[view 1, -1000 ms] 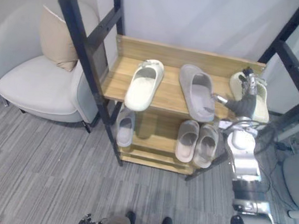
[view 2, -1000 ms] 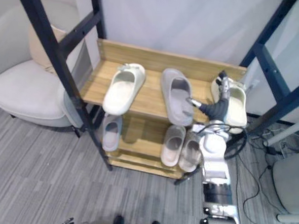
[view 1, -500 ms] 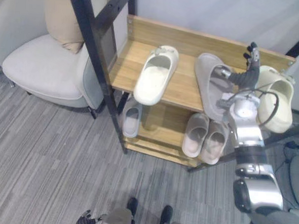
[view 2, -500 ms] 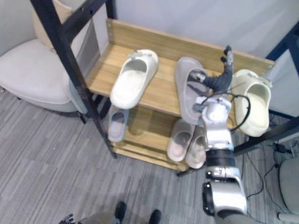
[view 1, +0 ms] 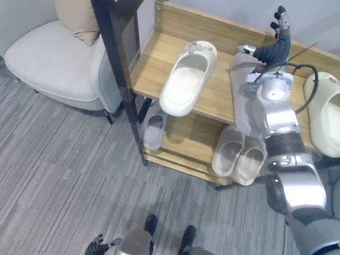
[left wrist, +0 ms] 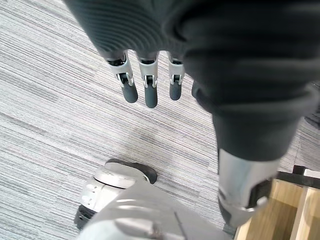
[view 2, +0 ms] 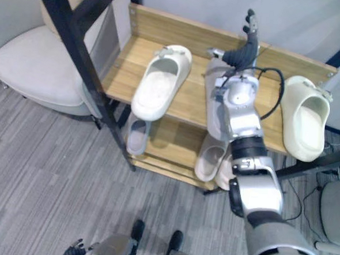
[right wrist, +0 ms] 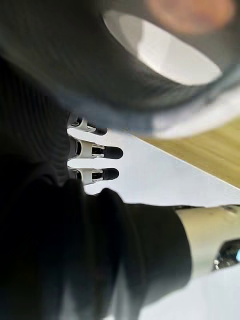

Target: Organize the slippers on the shoe rack

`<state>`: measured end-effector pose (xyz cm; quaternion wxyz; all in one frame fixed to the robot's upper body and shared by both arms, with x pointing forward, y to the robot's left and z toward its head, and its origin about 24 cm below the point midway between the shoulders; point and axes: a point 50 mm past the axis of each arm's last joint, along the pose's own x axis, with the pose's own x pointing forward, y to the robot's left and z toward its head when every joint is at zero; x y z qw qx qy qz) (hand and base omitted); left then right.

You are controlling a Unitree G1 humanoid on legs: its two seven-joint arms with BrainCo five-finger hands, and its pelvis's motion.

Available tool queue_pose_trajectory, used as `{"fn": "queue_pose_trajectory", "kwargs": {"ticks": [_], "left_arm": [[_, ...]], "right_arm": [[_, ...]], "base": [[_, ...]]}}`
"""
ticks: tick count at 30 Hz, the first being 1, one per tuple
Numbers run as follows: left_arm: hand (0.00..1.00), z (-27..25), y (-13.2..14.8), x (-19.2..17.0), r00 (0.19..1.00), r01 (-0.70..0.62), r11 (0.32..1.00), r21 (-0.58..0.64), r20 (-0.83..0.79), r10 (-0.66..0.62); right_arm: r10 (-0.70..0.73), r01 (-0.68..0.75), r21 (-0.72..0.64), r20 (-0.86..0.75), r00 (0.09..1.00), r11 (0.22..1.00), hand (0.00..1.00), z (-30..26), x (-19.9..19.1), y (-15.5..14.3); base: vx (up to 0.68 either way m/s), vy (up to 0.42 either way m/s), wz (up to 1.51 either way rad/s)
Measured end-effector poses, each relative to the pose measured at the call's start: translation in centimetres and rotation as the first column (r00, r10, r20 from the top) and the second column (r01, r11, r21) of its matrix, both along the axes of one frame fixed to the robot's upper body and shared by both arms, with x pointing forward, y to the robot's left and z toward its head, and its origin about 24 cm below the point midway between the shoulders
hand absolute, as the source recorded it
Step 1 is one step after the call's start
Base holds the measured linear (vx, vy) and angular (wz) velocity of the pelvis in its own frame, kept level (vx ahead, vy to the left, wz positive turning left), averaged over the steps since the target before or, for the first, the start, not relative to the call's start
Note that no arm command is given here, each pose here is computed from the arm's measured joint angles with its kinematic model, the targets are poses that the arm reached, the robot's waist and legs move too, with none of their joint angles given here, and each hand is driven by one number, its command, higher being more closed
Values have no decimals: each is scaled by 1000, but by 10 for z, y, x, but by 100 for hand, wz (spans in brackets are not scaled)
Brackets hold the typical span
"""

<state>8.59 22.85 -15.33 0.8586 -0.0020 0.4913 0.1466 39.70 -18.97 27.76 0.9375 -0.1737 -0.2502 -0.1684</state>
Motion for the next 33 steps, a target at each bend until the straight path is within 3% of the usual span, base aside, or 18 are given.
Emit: {"fn": "queue_pose_trajectory", "kwargs": {"ticks": [9, 22, 33], "left_arm": [[0, 1, -1, 4, 1000, 19, 1000, 3, 6, -19], [0, 1, -1, 0, 1000, 17, 1000, 2, 3, -17], [0, -1, -1, -5, 1000, 26, 1000, -1, -13, -26]], "right_arm": [[0, 0, 1, 6, 1000, 1000, 0, 1, 0, 1], [-24, 22, 49, 36, 999, 999, 0, -49, -37, -23], [-48, 51, 48, -60, 997, 998, 0, -90, -51, -36]], "base": [[-15, -1, -2], [-13, 0, 0], [-68, -23, 1]]}}
